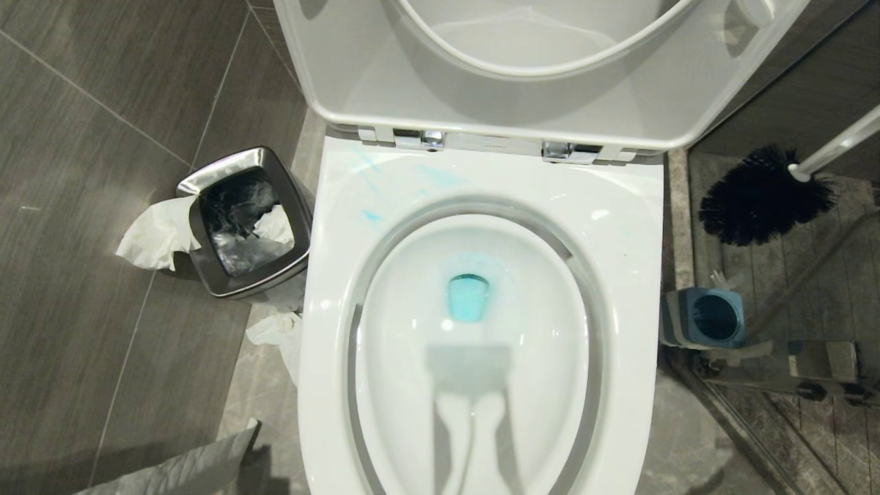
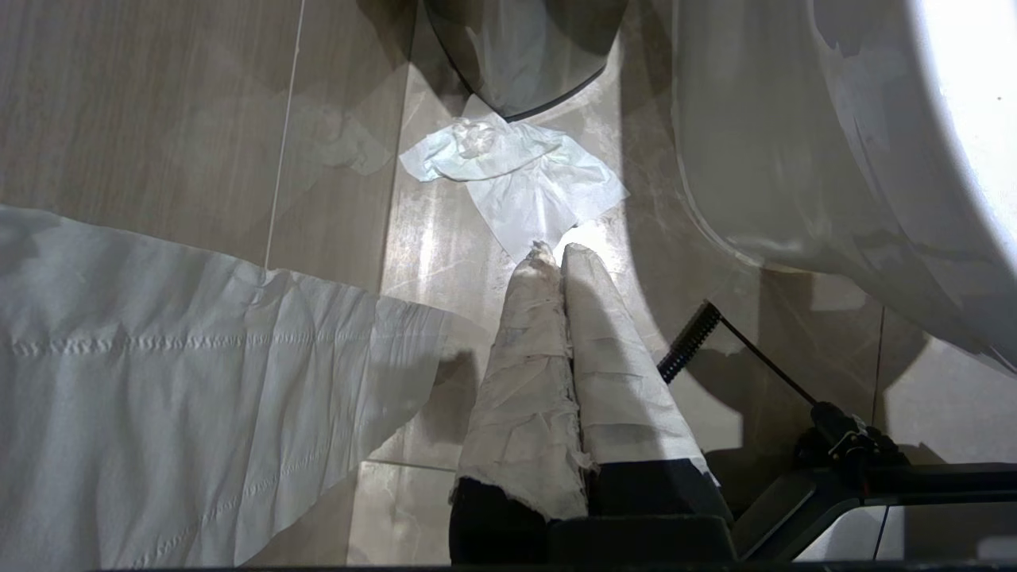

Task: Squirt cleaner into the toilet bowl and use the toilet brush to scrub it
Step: Scrub the toilet bowl

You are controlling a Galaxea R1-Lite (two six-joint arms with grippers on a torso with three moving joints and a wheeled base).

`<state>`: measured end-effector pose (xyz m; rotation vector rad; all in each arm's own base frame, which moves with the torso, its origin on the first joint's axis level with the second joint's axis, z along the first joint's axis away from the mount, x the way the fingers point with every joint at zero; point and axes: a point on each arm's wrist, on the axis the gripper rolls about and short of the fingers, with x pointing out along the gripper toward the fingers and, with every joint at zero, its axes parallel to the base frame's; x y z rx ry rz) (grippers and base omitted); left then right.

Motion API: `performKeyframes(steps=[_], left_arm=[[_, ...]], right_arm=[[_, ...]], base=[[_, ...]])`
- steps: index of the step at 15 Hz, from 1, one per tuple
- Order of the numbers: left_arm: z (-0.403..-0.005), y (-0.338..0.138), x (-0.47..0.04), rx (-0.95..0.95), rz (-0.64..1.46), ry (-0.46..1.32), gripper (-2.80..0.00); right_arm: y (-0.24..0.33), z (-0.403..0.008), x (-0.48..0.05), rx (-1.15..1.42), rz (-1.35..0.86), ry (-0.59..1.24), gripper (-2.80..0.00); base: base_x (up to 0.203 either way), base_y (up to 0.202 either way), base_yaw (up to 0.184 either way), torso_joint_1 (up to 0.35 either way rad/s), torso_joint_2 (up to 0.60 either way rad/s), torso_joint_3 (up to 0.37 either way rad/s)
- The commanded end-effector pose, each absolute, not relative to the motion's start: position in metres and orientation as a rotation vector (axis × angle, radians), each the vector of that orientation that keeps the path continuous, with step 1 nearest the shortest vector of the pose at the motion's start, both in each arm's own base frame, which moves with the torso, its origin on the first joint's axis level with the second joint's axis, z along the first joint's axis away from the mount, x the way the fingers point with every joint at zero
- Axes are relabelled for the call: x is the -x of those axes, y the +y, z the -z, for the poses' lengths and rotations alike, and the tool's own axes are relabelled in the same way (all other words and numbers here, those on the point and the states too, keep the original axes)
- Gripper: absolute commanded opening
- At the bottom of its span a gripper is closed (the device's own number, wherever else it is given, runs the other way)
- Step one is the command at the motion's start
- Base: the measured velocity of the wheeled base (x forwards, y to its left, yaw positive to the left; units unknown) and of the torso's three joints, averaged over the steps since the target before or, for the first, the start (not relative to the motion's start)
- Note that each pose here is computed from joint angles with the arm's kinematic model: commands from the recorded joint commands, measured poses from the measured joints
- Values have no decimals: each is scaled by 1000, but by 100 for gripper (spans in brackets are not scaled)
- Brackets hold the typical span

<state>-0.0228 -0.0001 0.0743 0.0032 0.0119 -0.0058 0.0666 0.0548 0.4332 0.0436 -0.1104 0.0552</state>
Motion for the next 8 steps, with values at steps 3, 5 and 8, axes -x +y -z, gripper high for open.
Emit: performKeyframes(steps=[3, 5, 8], left_arm=[[-74, 0, 23, -1, 6, 15, -280], [-74, 0, 23, -1, 6, 15, -280], [-74, 0, 23, -1, 6, 15, -280]], right_arm=[[118, -445, -91, -36, -164, -87, -280], [143, -449, -89, -44, -210, -81, -280], [175, -450, -82, -43, -268, -69, -280]], base=[[0, 0, 0, 0, 0, 0], [0, 0, 0, 0, 0, 0], [0, 0, 0, 0, 0, 0]])
